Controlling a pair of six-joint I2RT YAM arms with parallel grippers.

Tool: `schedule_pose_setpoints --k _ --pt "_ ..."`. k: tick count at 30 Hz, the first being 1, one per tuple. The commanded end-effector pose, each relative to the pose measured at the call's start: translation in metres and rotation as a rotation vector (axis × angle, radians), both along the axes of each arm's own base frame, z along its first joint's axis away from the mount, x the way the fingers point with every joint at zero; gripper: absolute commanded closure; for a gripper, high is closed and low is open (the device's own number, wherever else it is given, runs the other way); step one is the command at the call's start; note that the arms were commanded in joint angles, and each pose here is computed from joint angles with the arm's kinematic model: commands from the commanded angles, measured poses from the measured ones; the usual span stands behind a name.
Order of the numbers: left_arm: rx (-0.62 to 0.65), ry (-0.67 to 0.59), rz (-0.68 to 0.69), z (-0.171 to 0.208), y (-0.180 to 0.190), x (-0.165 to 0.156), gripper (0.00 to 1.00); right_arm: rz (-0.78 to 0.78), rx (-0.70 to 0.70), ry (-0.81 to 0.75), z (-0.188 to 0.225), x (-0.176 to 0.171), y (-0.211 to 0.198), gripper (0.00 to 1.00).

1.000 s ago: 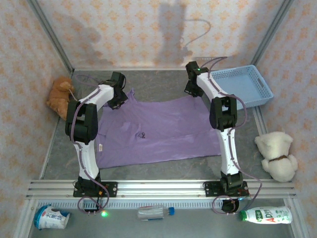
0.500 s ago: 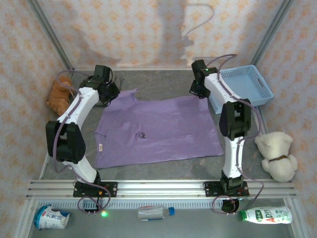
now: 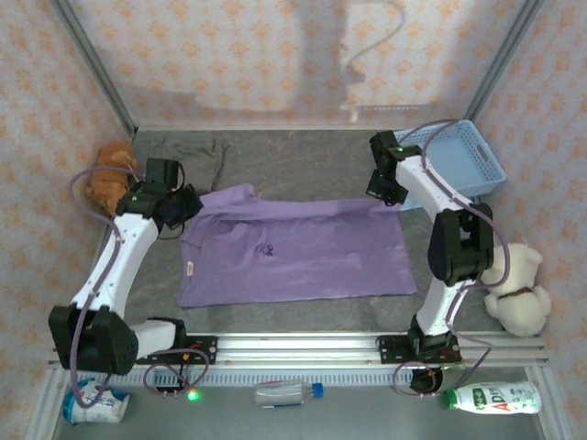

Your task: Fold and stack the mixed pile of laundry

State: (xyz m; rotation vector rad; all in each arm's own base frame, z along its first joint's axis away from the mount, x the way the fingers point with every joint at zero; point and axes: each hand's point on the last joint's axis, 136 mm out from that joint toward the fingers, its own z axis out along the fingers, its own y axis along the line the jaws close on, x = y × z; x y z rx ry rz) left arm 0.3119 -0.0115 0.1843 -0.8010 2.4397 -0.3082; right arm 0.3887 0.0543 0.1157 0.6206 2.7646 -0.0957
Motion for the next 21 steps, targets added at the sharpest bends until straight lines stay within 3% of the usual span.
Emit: schedule_pose_setpoints --k 1,5,6,7,8,9,10,11,14,17,21 --pt "0.031 0.044 0.007 -0.009 0.007 -0.034 1.0 -0.029 0.007 -0.023 0.008 -0.014 -0.006 1.0" --pt "0.028 0.045 0.044 -0.017 0.01 -0.067 1.0 -0.056 0.042 0.012 -0.001 -0.045 -0.006 1.0" --pt "0.021 0.055 0.053 -0.023 0.01 -0.075 1.0 -0.064 0.062 0.02 -0.004 -0.054 -0.005 0.96" --pt "0.015 0.054 0.062 -0.026 0.01 -0.081 1.0 -0.068 0.08 0.026 -0.006 -0.062 -0.004 0.83" --pt "0.01 0.055 0.076 -0.03 0.011 -0.087 0.95 -0.074 0.089 0.03 -0.008 -0.072 -0.005 0.61" --pt "0.004 0.053 0.094 -0.032 0.012 -0.091 0.68 -0.082 0.081 0.029 -0.009 -0.08 -0.008 0.48" --pt "-0.003 0.047 0.107 -0.033 0.012 -0.092 0.58 -0.086 0.066 0.024 -0.009 -0.085 -0.012 0.47" --pt "-0.009 0.03 0.118 -0.032 0.012 -0.091 0.56 -0.088 0.045 0.015 -0.008 -0.088 -0.017 0.46" --pt "0.003 -0.012 0.18 -0.025 0.021 -0.081 0.16 -0.074 0.007 -0.006 0.001 -0.082 -0.022 0.45" --pt "-0.025 -0.041 0.187 -0.02 0.017 -0.058 0.14 -0.05 0.035 -0.003 0.002 -0.065 -0.013 0.47" --pt "-0.07 -0.035 0.179 -0.031 0.009 -0.026 0.3 -0.034 0.11 0.011 -0.013 -0.049 0.004 0.5"
